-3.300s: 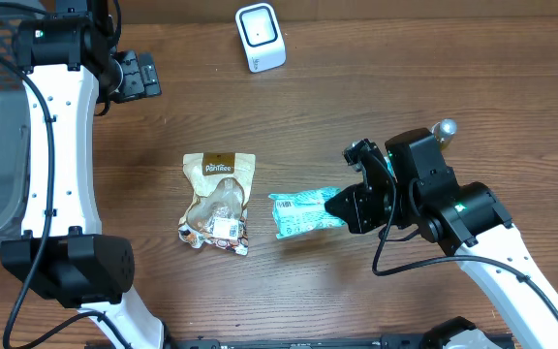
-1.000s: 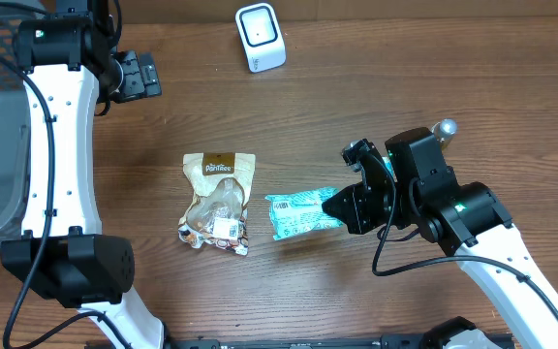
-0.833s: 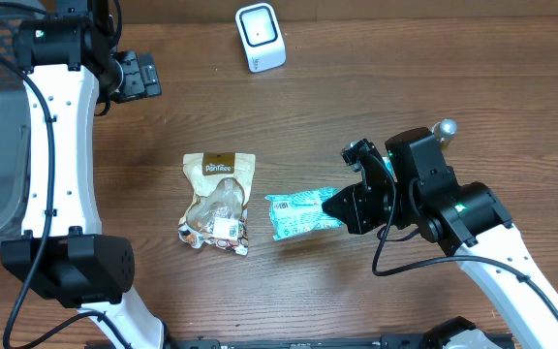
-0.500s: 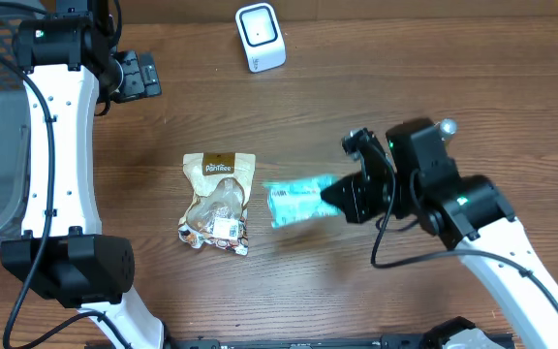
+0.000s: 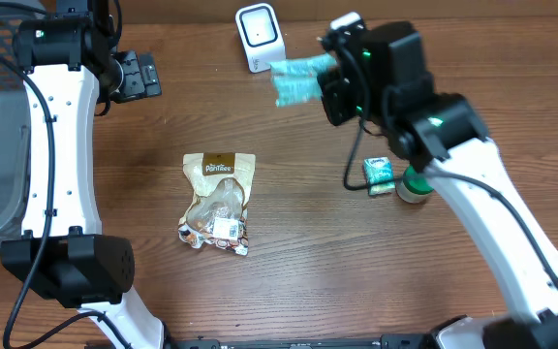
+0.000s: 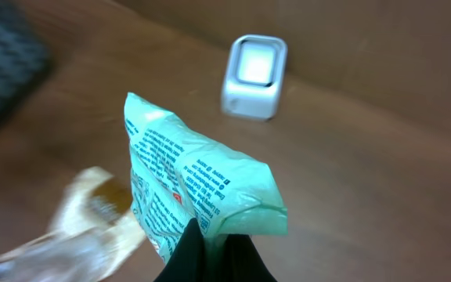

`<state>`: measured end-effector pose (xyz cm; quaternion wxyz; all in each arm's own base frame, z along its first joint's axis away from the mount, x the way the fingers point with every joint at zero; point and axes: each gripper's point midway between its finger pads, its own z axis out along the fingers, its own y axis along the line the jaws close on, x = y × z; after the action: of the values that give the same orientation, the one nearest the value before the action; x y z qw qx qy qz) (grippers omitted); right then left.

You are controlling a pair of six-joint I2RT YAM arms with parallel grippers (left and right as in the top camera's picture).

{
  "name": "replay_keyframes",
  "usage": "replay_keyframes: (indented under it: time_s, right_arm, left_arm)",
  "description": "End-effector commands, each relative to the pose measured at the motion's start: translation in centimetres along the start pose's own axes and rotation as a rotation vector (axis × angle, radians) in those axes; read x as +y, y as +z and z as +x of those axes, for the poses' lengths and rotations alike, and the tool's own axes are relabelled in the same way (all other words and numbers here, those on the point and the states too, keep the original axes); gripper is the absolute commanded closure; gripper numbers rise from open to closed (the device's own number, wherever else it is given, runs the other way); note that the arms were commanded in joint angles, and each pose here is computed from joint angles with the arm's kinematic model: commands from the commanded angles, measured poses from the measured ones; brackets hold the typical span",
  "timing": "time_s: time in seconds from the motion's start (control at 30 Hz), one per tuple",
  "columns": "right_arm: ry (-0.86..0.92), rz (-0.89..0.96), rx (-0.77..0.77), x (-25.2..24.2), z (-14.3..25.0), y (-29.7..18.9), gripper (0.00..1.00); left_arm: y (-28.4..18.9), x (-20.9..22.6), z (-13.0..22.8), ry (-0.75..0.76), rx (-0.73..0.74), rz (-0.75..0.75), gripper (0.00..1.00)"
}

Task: Scan the item barcode
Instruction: 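Carry the mint-green item up to the white scanner and hold it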

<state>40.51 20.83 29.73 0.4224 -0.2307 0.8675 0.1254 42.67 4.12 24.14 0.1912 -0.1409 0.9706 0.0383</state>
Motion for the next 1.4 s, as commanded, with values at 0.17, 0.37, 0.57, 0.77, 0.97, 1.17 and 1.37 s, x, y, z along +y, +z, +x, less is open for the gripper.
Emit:
replay_keyframes:
  time_s: [0.17,0.37,0.57,0.77,0.97,1.17,1.37]
  right_arm:
    - [-0.501,0.394,-0.082,-2.6,-4.0,7.8,0.96]
    - [-0.675,0.514,-0.188,-2.5,-5.8,13.5,0.96]
    - [-0.925,0.673,-0.293,-2.8,-7.3,17.5,0.96]
    - [-1.087,0.761,-0.384,-2.5,-7.4,19.7,0.96]
    - [-1.085,0.693,-0.389,-3.1,-5.6,22.2,0.96]
    - [-0.985,0.706,-0.433,-5.2,-7.1,23.0,0.96]
    - [-0.94,0.675,-0.423,-5.2,-7.8,23.9,0.96]
  left_arm:
    - [-1.0,-0.2,-0.3,-0.006,-0.029,0.007,0.0]
    - [-1.0,-0.2,-0.3,-0.006,-0.029,0.007,0.0]
    - [-1.0,-0.2,-0.3,-0.006,-0.029,0.007,0.0]
    - [-1.0,-0.2,-0.3,-0.007,-0.029,0.007,0.0]
    - [-1.0,-0.2,-0.3,-0.006,-0.029,0.007,0.01]
    - [-1.0,-0.2,-0.3,-0.006,-0.029,0.007,0.0]
    - [-1.0,-0.2,-0.3,-0.007,-0.029,0.007,0.0]
